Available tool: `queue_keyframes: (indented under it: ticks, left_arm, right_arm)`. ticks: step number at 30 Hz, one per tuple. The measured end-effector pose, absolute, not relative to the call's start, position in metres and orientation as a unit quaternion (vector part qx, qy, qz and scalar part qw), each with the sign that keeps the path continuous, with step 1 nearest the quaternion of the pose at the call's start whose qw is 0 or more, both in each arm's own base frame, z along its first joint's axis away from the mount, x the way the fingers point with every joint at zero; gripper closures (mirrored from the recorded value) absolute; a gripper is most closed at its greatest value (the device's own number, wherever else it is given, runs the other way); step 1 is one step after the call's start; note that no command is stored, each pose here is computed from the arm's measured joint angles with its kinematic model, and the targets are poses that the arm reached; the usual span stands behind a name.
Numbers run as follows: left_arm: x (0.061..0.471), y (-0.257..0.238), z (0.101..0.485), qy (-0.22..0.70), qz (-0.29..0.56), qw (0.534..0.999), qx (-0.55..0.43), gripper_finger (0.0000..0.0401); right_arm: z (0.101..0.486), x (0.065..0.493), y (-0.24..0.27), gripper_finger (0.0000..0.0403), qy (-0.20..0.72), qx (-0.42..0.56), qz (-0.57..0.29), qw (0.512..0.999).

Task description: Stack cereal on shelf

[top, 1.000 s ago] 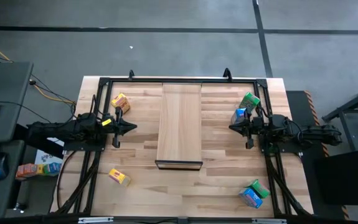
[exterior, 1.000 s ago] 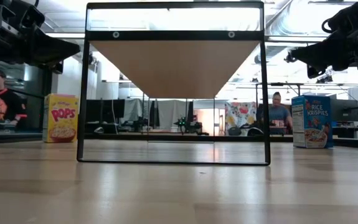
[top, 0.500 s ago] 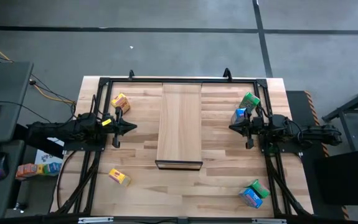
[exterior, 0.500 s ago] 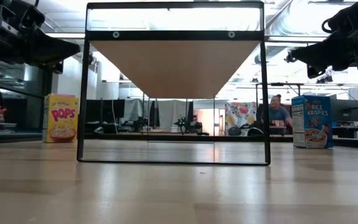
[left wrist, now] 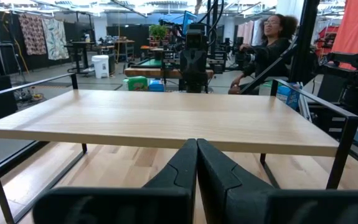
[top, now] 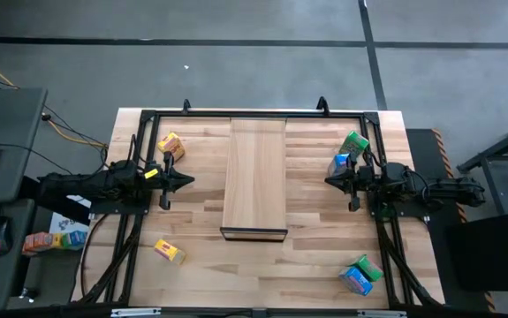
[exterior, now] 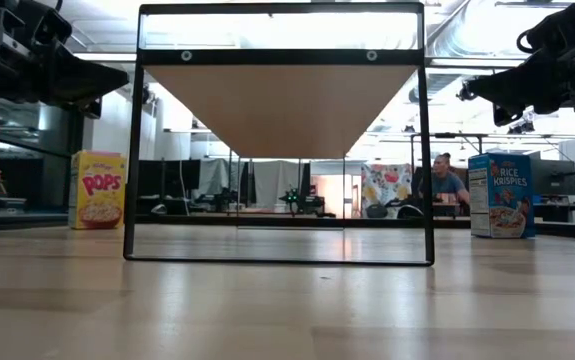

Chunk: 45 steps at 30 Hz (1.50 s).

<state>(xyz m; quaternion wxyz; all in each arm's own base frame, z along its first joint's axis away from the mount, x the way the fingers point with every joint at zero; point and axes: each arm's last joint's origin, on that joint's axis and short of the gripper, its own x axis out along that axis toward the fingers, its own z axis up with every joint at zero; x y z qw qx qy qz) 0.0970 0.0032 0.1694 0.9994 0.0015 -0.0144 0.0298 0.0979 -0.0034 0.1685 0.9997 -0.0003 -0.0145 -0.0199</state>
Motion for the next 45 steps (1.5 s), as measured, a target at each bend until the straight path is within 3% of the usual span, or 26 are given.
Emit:
queue_keyframes:
  ticks: [11,19,23,26,31,36,39,45]
  left_arm:
    - [0.097,0.003,0.169,-0.014,0.03,0.999,0.002,0.0398]
    - [0.097,0.003,0.169,-0.014,0.03,0.999,0.002,0.0398]
    - [0.097,0.003,0.169,-0.015,0.03,0.999,0.002,0.0398]
    - [0.097,0.003,0.169,-0.014,0.03,0.999,0.002,0.0398]
    - [0.097,0.003,0.169,-0.015,0.03,0.999,0.002,0.0398]
    - [0.097,0.003,0.169,-0.014,0.03,0.999,0.002,0.0398]
    - [0.097,0.003,0.169,-0.015,0.03,0.999,0.002,0.0398]
    - [0.097,0.003,0.169,-0.014,0.03,0.999,0.002,0.0398]
  right_arm:
    - [0.169,0.098,-0.003,0.0402,-0.017,0.009,-0.02,1.0]
    - [0.215,0.086,-0.006,0.0402,-0.268,0.084,-0.053,0.958]
    - [0.237,0.087,-0.007,0.039,-0.284,0.053,-0.076,0.954]
    - [0.258,0.095,-0.009,0.0351,-0.214,0.021,-0.123,0.969]
    - [0.286,0.106,-0.018,0.0251,0.037,0.001,-0.276,0.961]
    - [0.303,0.111,-0.018,0.0159,0.249,0.059,-0.297,0.92]
    - [0.305,0.116,-0.017,0.0135,0.354,0.069,-0.302,0.883]
    - [0.298,0.134,-0.018,0.0128,0.485,0.018,-0.293,0.824]
